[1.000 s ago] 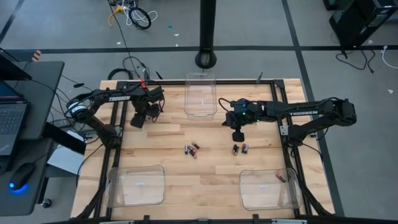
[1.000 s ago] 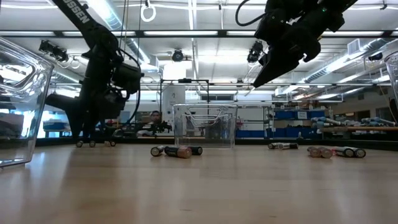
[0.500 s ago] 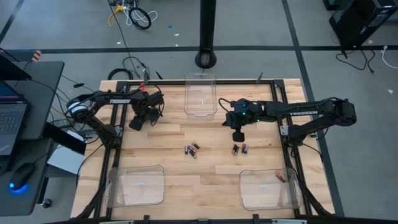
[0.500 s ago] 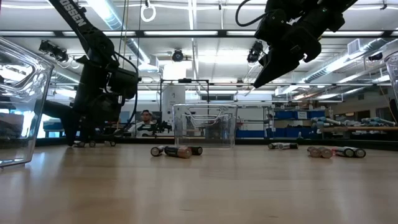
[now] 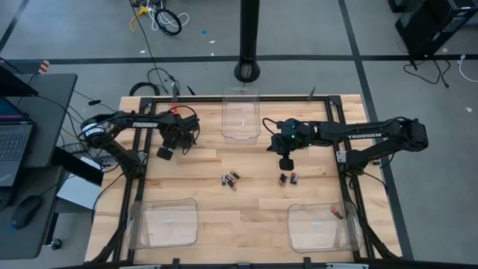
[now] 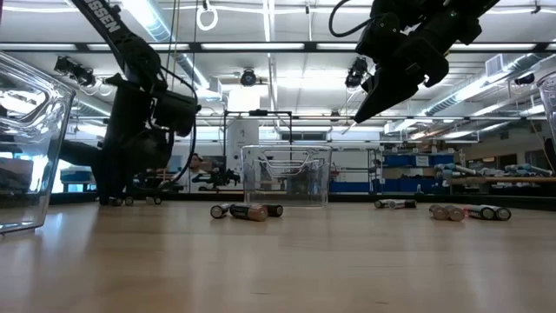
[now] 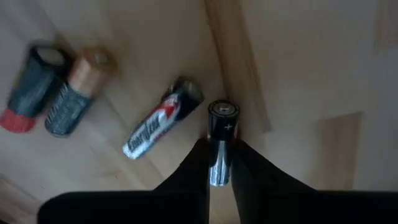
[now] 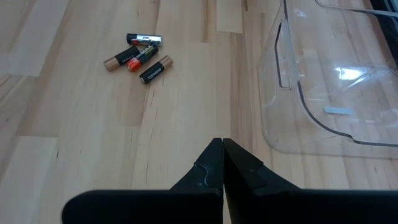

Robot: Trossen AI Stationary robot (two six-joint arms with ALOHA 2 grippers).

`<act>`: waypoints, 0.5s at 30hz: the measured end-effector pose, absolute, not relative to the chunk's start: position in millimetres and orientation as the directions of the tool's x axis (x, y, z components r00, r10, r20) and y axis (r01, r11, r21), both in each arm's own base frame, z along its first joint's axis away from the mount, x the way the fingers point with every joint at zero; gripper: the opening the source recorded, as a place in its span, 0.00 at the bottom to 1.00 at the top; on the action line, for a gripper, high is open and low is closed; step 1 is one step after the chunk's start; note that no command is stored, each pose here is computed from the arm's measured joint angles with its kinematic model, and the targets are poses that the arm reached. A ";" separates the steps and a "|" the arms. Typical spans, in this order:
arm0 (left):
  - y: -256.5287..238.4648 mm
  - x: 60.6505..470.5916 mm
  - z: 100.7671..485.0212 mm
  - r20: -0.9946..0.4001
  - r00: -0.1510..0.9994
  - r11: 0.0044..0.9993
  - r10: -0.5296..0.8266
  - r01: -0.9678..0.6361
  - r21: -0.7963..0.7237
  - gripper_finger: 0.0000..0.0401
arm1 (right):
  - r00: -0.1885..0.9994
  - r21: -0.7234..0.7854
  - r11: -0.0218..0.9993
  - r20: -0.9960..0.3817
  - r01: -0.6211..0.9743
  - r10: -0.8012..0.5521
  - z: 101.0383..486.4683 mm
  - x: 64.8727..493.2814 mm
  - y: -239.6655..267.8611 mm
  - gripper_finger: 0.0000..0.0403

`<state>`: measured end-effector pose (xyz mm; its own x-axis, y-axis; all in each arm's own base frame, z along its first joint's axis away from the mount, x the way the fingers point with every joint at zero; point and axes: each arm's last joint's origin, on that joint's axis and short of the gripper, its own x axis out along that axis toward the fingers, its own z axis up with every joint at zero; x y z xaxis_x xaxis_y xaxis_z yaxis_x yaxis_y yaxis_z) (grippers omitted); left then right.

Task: Sort batteries
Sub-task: Put the silver battery into the bottom left transparent bin

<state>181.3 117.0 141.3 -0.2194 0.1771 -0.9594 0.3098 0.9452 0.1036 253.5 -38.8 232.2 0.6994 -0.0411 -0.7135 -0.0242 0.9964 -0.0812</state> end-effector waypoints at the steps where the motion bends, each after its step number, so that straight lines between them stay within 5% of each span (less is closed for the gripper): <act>1: 115.9 183.4 144.3 -0.959 -0.221 0.949 0.179 0.297 0.109 0.11 | 0.699 -0.081 0.996 -0.714 -0.024 -0.041 232.2 253.5 -38.8 0.02; 9: 103.7 195.9 182.7 -0.966 -0.200 0.977 0.164 0.170 0.130 0.11 | 0.699 -0.080 0.997 -0.714 -0.023 -0.041 232.2 253.5 -38.8 0.02; 15: 74.7 211.4 231.5 -0.973 -0.039 0.966 0.227 0.132 0.220 0.11 | 0.700 -0.082 0.996 -0.713 -0.026 -0.041 232.2 253.5 -38.8 0.02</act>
<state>211.4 74.7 231.5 -0.0394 0.2272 -0.9730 0.1320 0.9665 0.2203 253.5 -38.8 232.2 0.6997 -0.0409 -0.7133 -0.0257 0.9963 -0.0824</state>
